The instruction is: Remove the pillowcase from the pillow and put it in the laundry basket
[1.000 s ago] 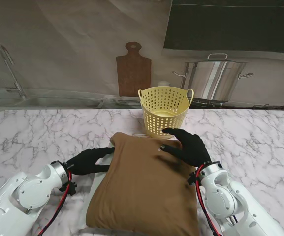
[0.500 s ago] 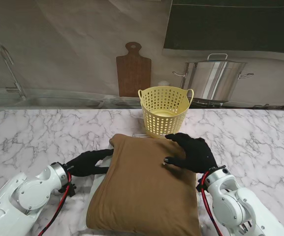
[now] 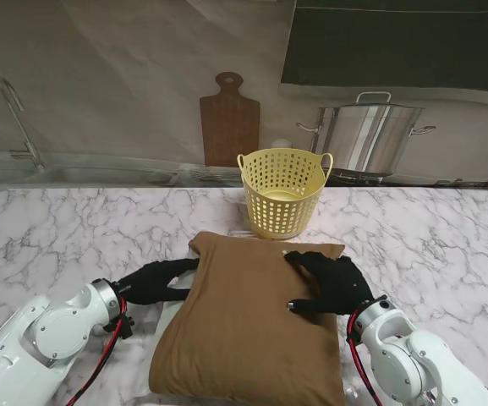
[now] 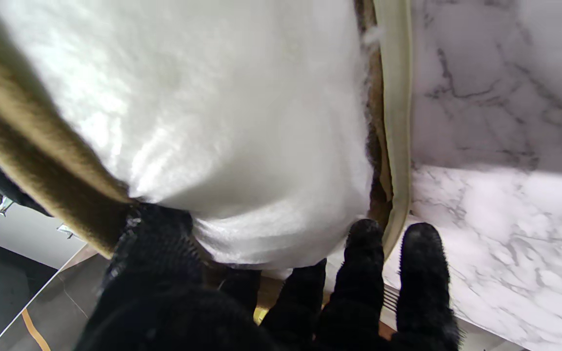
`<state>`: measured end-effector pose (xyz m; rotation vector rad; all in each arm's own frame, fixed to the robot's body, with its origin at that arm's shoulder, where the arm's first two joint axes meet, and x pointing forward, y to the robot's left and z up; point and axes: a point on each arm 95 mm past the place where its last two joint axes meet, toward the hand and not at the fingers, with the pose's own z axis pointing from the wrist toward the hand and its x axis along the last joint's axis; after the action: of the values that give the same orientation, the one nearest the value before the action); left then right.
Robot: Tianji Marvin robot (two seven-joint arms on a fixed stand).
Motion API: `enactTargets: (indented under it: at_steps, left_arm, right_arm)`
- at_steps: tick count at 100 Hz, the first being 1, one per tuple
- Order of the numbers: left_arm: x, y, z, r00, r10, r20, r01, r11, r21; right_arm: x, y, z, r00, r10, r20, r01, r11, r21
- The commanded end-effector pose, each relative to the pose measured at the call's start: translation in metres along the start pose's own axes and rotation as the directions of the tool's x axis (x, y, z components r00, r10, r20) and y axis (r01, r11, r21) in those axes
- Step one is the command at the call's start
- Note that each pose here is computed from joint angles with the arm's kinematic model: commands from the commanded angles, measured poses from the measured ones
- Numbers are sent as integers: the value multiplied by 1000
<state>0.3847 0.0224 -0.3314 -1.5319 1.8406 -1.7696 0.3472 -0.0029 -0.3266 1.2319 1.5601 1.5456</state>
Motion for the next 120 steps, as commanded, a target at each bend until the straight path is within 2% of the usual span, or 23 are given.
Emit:
enactTargets:
  at_steps: [1, 32, 76, 95, 108, 120]
  left_arm:
    - [7, 5, 3, 1000, -2, -23, 2, 999, -33]
    - [24, -3, 2, 997, 12, -74, -11, 1000, 8]
    - [49, -12, 6, 990, 20, -143, -12, 998, 55]
    - [51, 2, 19, 988, -2, -155, -1, 1000, -14]
    - [42, 17, 27, 991, -22, -130, 11, 996, -91]
    - [32, 27, 29, 995, -4, -102, -12, 988, -151]
  right_arm:
    - [-2, -6, 6, 1000, -19, 1, 19, 999, 25]
    - [3, -12, 31, 1000, -29, 5, 29, 999, 15]
    - [12, -12, 41, 1000, 4, 10, -4, 1000, 20]
    - [18, -12, 38, 1000, 20, -5, -20, 1000, 13]
    - [20, -12, 33, 999, 30, -13, -29, 999, 15]
    - [21, -11, 28, 998, 57, -21, -57, 998, 13]
